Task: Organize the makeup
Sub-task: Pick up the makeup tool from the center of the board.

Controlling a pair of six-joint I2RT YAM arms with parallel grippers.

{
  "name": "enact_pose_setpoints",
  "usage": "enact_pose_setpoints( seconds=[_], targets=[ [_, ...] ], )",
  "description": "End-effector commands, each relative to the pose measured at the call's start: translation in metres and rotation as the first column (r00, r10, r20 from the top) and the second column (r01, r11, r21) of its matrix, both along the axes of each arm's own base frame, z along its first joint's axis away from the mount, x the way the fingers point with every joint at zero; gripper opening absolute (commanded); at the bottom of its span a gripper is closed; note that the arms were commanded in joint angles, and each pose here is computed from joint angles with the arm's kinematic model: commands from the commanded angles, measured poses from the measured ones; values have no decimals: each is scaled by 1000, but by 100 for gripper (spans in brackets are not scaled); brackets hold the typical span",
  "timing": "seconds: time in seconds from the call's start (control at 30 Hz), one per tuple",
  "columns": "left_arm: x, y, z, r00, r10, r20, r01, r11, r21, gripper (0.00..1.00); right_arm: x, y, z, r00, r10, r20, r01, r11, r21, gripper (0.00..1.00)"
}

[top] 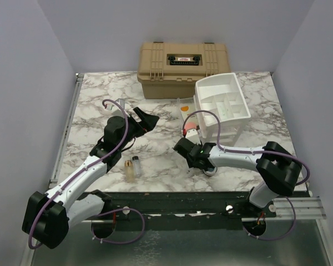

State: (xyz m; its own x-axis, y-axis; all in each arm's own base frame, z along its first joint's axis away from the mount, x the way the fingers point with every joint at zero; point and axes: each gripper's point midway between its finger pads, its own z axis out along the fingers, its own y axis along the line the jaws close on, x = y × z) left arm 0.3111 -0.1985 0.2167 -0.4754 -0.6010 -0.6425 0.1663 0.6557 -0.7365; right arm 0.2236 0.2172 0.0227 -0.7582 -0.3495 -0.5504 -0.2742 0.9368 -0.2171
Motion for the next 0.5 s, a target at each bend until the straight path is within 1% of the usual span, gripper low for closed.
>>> enact_pose_setpoints(
  seconds=[0.0,0.13,0.23,0.3,0.37,0.43,0.47],
  targets=[
    [0,3,1,1000,9,11,-9,1000,4,92,-6,-14,-12,996,-76,-34,77,997,5,44],
    [0,3,1,1000,8,11,-8,1000,5,92,-15,-3,-23,995,-40,-95,46,997,60,39],
    [0,3,1,1000,8,13,-8,1000,5,92,-24,-2,-35,988,-39,-147,49,997,65,31],
    [0,3,2,1000,9,16,-9,1000,5,92,-28,-5,-40,985,-51,-165,61,997,57,27],
    [-1,4,2,1000,8,15,-9,1000,7,92,-30,-6,-42,984,-55,-171,67,996,59,20],
    [-1,3,2,1000,8,14,-8,1000,7,92,-30,-7,-39,985,-59,-164,71,995,64,15],
    [-1,3,2,1000,8,13,-8,1000,8,92,-29,-7,-37,986,-60,-157,70,995,64,9]
  ],
)
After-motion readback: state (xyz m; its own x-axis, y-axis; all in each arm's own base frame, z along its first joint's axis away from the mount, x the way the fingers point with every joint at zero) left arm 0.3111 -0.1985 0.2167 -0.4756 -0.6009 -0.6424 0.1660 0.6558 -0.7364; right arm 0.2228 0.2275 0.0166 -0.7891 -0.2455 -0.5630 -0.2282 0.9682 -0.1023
